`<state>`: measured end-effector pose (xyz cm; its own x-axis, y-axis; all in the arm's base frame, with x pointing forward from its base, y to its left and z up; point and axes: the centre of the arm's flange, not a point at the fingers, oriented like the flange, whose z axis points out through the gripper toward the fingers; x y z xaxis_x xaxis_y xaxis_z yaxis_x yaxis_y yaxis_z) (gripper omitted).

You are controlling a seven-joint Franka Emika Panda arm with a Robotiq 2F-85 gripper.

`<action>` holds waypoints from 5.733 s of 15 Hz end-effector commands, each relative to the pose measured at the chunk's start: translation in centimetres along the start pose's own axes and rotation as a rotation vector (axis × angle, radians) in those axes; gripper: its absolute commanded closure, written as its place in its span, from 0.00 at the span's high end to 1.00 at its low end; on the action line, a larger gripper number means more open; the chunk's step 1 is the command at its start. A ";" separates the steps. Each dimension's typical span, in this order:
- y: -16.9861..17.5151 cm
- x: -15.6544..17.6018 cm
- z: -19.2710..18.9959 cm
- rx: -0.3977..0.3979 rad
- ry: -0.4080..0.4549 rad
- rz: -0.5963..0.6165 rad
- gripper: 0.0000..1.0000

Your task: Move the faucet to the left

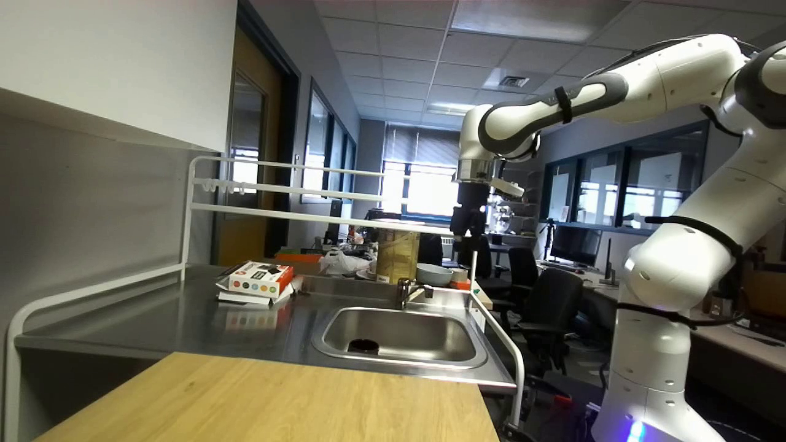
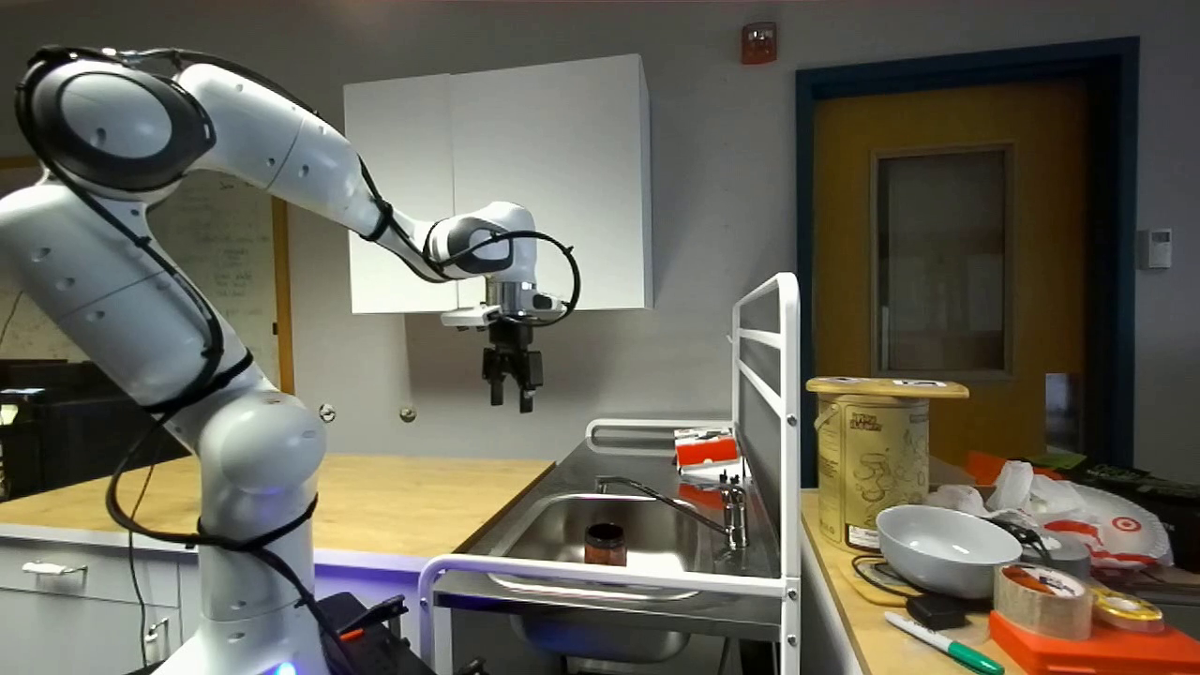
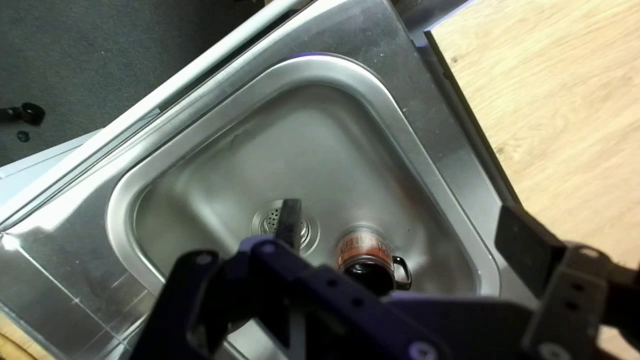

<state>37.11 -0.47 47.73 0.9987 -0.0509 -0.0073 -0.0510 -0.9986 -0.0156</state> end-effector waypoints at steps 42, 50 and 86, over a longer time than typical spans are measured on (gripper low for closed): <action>11.1 21.6 17.4 -0.006 -0.195 0.776 0.04; 8.4 26.4 18.5 -0.088 -0.265 0.778 0.04; 3.6 36.7 19.7 -0.166 -0.378 0.758 0.62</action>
<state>72.03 -6.62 26.74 0.6188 -0.7238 -0.3054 -0.6657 -0.6895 0.2853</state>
